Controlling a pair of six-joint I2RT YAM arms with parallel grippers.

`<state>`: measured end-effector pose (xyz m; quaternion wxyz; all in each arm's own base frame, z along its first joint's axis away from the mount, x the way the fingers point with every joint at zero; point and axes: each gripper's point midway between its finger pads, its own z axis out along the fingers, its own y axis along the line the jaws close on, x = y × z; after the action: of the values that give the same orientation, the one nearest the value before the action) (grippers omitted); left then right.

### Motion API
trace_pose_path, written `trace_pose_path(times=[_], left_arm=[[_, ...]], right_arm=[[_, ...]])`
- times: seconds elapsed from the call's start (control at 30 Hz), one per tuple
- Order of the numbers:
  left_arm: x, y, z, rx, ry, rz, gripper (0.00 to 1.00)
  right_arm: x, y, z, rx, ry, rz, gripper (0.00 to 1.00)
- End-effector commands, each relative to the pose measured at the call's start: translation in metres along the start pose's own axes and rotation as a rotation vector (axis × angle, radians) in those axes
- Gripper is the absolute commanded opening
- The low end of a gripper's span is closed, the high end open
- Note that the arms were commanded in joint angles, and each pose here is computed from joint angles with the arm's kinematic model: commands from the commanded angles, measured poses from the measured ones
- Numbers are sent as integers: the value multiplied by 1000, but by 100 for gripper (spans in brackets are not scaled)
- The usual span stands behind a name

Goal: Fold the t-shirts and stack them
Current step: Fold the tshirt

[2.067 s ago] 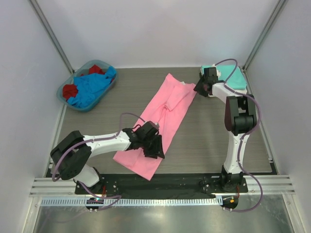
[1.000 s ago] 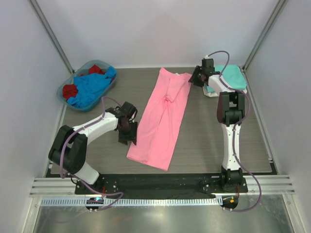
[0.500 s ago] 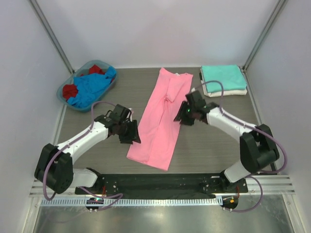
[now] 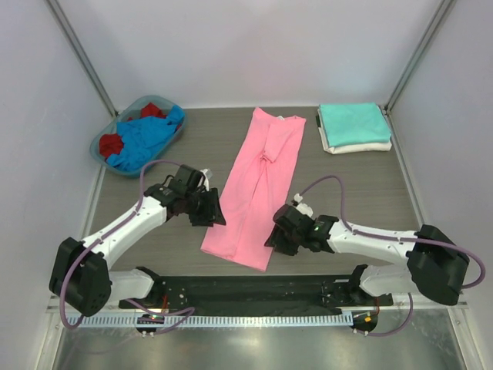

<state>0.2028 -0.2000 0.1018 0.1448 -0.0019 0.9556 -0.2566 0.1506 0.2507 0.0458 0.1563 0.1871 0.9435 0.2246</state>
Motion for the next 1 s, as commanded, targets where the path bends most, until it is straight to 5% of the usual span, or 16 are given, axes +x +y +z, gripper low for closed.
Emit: trace_pose_path(times=[0.0, 0.73, 0.8, 0.97], left_arm=[[-3, -7, -5, 28, -15, 19, 49], [-8, 11, 11, -64, -14, 33, 46], [-8, 18, 8, -102, -16, 47, 48], [-4, 16, 5, -94, -16, 49, 49]], right_arm=[[8, 10, 5, -12, -48, 40, 46], [53, -4, 12, 47, -6, -21, 34], [57, -8, 13, 55, 2, -30, 31], [57, -24, 11, 76, 1, -15, 1]])
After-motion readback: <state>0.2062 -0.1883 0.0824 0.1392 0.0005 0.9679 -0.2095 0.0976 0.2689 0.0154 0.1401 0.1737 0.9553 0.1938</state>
